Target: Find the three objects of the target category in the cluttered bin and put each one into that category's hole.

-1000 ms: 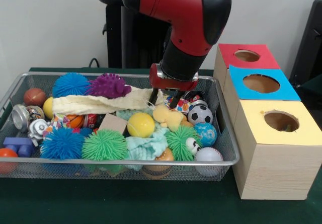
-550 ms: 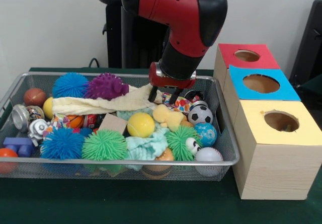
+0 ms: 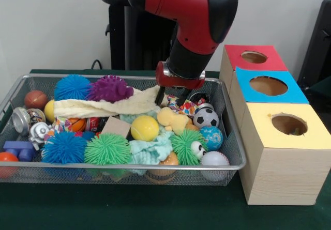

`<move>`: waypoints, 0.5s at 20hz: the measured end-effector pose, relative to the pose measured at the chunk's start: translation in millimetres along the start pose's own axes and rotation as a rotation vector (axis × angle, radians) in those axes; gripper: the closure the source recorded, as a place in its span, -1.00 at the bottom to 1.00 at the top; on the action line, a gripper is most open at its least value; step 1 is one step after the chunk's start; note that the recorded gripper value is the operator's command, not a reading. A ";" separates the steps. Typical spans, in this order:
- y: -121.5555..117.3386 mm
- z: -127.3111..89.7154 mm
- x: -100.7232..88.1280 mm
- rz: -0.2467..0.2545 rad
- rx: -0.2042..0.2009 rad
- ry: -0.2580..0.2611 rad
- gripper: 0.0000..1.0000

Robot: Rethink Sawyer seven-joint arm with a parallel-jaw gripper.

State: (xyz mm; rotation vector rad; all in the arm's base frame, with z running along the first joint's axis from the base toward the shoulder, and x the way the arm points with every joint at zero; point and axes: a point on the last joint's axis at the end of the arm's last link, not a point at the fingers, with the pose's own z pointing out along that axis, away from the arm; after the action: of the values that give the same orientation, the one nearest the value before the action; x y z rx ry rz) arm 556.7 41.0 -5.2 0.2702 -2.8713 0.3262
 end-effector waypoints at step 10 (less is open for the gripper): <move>7.2 -33.4 -22.1 0.052 -0.052 -0.068 -1.00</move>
State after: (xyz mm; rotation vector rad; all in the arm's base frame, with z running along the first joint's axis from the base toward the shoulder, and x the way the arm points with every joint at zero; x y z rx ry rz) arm 583.4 59.4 19.4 0.2009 -2.9530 0.2556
